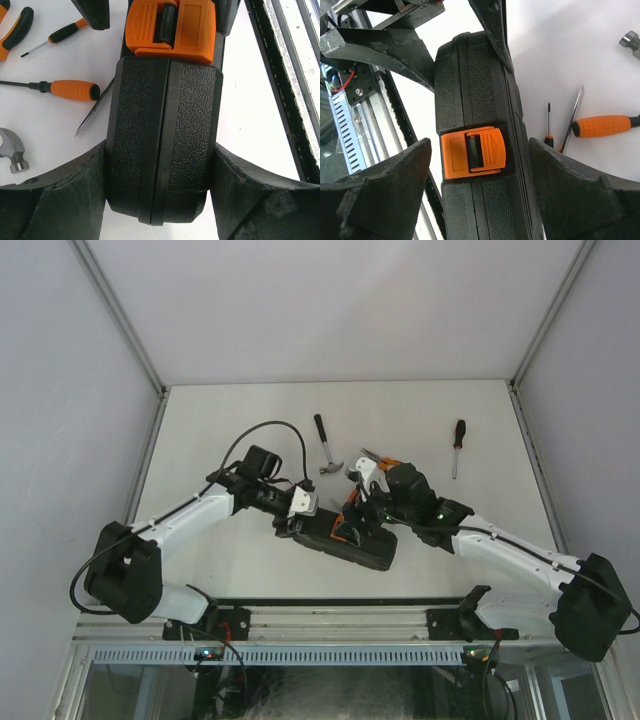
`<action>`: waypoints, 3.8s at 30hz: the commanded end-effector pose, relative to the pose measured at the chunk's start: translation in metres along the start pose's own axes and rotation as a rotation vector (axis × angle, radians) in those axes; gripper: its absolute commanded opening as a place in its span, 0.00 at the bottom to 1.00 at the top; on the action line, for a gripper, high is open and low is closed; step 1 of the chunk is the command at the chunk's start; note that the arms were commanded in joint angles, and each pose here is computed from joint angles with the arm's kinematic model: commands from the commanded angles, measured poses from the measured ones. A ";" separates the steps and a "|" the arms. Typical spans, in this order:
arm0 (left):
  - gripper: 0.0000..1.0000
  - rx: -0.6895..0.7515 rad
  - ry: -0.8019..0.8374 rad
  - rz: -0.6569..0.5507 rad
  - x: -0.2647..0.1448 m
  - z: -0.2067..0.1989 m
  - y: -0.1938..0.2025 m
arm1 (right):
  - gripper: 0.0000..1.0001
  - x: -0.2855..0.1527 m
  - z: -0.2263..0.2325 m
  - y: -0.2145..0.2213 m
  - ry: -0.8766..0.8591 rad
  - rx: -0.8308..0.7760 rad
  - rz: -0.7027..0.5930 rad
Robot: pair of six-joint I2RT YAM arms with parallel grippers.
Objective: Sort the tools into containers
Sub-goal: Open the storage box at the center of the board.
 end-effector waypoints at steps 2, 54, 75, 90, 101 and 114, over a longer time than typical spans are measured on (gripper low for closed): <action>0.00 0.024 0.000 0.016 -0.001 0.006 -0.005 | 0.73 0.003 0.006 -0.017 -0.020 -0.061 -0.016; 0.00 -0.027 -0.016 0.072 0.001 0.015 0.002 | 0.26 -0.018 0.034 -0.013 0.099 -0.244 -0.130; 0.00 -0.024 -0.021 0.079 0.001 0.016 0.003 | 0.83 -0.026 0.035 0.003 0.110 -0.627 -0.278; 0.00 -0.018 -0.025 0.084 0.000 0.015 0.002 | 0.90 -0.008 0.029 0.017 0.153 -1.053 -0.185; 0.00 -0.022 -0.024 0.086 0.000 0.016 0.002 | 0.86 0.001 0.025 0.025 0.190 -1.156 -0.090; 0.00 -0.031 -0.019 0.093 0.001 0.017 0.003 | 0.41 0.002 0.027 0.030 0.150 -1.111 -0.090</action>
Point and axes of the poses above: each gripper's point midway between its finger pads, its own x axis out along the fingers, its own z axis along the line the jaws close on, y = z × x, the point moved 9 cm from there along -x, back along the fingers, and after that the axes turned 4 degrees about x, right-handed, at the moved point
